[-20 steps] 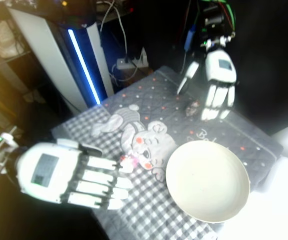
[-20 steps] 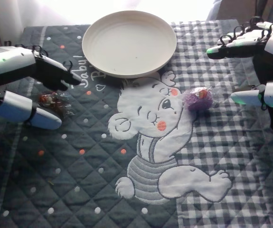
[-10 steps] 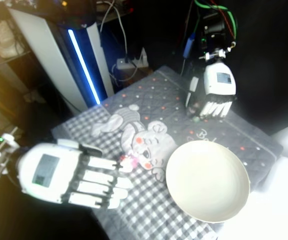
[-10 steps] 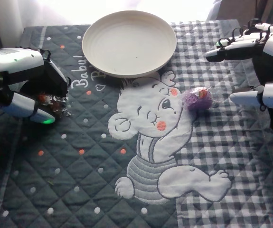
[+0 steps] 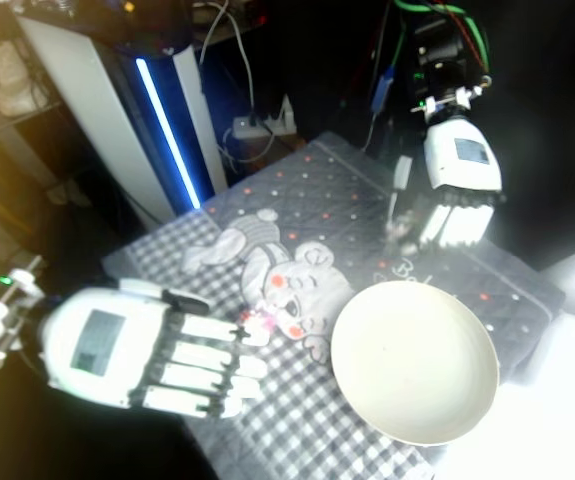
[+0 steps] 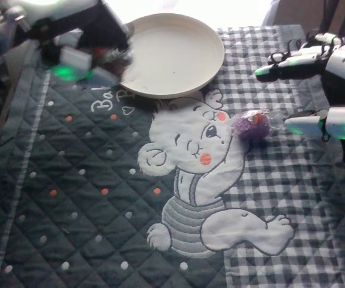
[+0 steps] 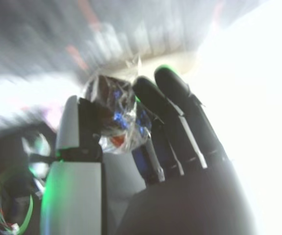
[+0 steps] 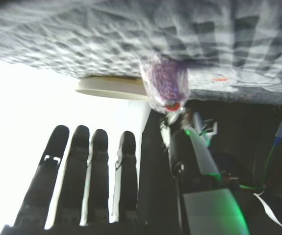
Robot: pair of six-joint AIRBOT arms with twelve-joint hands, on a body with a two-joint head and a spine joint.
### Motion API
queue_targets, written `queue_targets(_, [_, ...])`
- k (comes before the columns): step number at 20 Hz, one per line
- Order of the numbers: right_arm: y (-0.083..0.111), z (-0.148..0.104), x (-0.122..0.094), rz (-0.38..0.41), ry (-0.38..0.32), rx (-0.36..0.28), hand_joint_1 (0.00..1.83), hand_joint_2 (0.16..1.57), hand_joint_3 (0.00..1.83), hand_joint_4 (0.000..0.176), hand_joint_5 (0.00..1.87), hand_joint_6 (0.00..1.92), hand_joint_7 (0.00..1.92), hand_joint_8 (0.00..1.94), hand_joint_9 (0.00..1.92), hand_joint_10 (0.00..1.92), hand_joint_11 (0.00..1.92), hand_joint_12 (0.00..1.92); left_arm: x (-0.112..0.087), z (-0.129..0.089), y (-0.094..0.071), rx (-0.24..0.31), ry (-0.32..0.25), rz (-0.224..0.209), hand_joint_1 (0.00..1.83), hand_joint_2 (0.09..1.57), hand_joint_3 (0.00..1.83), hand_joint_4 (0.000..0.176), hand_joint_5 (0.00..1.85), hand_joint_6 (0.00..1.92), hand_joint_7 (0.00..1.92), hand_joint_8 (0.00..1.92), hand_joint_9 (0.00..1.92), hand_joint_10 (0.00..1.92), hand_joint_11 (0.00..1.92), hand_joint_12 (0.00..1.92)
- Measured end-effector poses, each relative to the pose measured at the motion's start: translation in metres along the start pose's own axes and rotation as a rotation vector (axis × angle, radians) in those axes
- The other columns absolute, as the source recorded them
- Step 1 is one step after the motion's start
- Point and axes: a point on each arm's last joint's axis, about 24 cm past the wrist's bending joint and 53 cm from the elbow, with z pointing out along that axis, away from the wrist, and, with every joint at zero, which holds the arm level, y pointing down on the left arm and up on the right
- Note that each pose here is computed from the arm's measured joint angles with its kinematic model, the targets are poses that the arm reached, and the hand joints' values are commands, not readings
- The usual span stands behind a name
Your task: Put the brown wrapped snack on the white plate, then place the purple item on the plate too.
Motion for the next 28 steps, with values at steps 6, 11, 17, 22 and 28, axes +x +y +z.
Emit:
queue_targets(6, [-0.004,0.005,0.006,-0.004,0.010,-0.005,0.79,1.16,0.00,0.047,0.48,0.00,0.36,0.00,0.39,0.00,0.01,1.03,-0.014,0.048,0.012,-0.066,-0.042,-0.077,0.84,0.89,0.00,0.008,0.77,0.00,0.61,0.74,0.51,1.22,0.42,1.63])
queue_targets(11, [-0.003,0.009,0.017,0.005,0.031,-0.014,0.72,1.16,0.00,0.068,0.45,0.00,0.36,0.00,0.39,0.00,0.00,1.05,-0.008,0.060,0.009,-0.085,-0.023,-0.071,0.77,0.87,0.00,0.116,0.41,0.00,0.38,0.00,0.44,0.00,0.08,0.85])
queue_targets(17, [-0.002,0.009,0.020,0.035,0.046,-0.020,0.68,1.12,0.00,0.122,0.42,0.00,0.36,0.00,0.40,0.01,0.05,0.96,-0.013,0.032,0.004,-0.037,-0.031,-0.069,0.77,0.90,0.00,0.122,0.34,0.00,0.31,0.00,0.30,0.00,0.02,0.69])
queue_targets(22, [-0.001,0.009,0.023,0.037,0.053,-0.023,0.89,1.06,0.00,0.086,0.46,0.00,0.41,0.00,0.41,0.01,0.03,1.06,0.015,-0.019,0.024,-0.038,0.011,-0.105,0.74,0.93,0.00,0.151,0.32,0.00,0.23,0.00,0.18,0.00,0.00,0.36])
queue_targets(28, [-0.001,0.013,0.033,0.040,0.068,-0.031,1.03,0.98,0.00,0.118,0.51,0.01,0.46,0.01,0.49,0.01,0.17,0.99,0.037,-0.067,0.043,-0.060,0.024,-0.190,0.65,0.99,0.00,0.141,0.30,0.00,0.20,0.00,0.19,0.00,0.00,0.36])
